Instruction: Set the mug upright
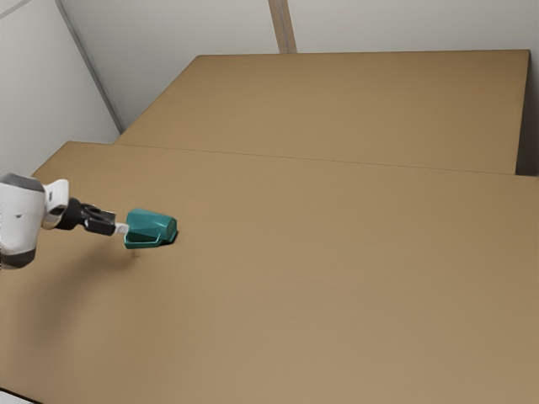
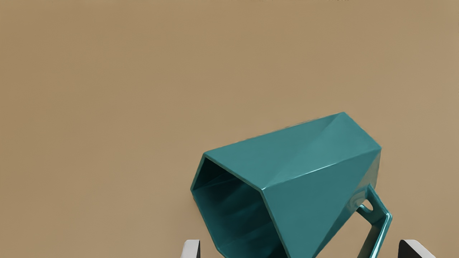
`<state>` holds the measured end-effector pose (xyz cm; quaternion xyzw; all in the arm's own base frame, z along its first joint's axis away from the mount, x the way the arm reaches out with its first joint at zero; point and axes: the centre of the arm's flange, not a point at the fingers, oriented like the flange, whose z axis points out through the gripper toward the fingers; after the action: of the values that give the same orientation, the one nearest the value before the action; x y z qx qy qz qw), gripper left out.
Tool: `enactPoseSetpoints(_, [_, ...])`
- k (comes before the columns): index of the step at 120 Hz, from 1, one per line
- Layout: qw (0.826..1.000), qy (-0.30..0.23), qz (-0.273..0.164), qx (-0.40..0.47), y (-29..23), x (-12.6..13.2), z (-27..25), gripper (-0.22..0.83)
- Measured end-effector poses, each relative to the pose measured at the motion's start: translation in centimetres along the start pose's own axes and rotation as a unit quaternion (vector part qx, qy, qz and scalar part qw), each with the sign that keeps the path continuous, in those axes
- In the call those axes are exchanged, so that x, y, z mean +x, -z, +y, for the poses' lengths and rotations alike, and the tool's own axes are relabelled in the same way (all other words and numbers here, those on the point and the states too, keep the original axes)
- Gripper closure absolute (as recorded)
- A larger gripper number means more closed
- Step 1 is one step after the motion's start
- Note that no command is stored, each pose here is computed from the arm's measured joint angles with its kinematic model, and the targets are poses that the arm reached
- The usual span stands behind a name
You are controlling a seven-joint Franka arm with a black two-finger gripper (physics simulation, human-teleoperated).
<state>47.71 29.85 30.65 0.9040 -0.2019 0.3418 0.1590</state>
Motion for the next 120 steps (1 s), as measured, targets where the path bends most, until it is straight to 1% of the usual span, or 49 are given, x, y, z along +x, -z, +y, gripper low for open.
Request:
enactPoseSetpoints(16, [0.999, -0.035, 0.025, -0.004, -1.4, -1.4, 0.6, 0.0])
enactPoseSetpoints(43, [0.994, -0.089, 0.056, -0.002, -2.4, -2.8, 1.5, 0.02])
enactPoseSetpoints(51, [0.993, -0.098, 0.064, -0.002, -2.6, -3.4, 1.8, 0.06])
enactPoseSetpoints(67, [0.989, -0.123, 0.079, -0.001, -2.7, -3.6, 2.1, 0.16])
enactPoseSetpoints(95, [0.982, -0.157, 0.102, 0.0, -2.9, -3.6, 2.4, 0.26])
enactPoseSetpoints(112, [0.977, -0.177, 0.116, 0.002, -2.7, -3.0, 2.8, 0.33])
enactPoseSetpoints(120, [0.976, -0.183, 0.119, 0.001, -2.6, -2.8, 2.9, 0.39])
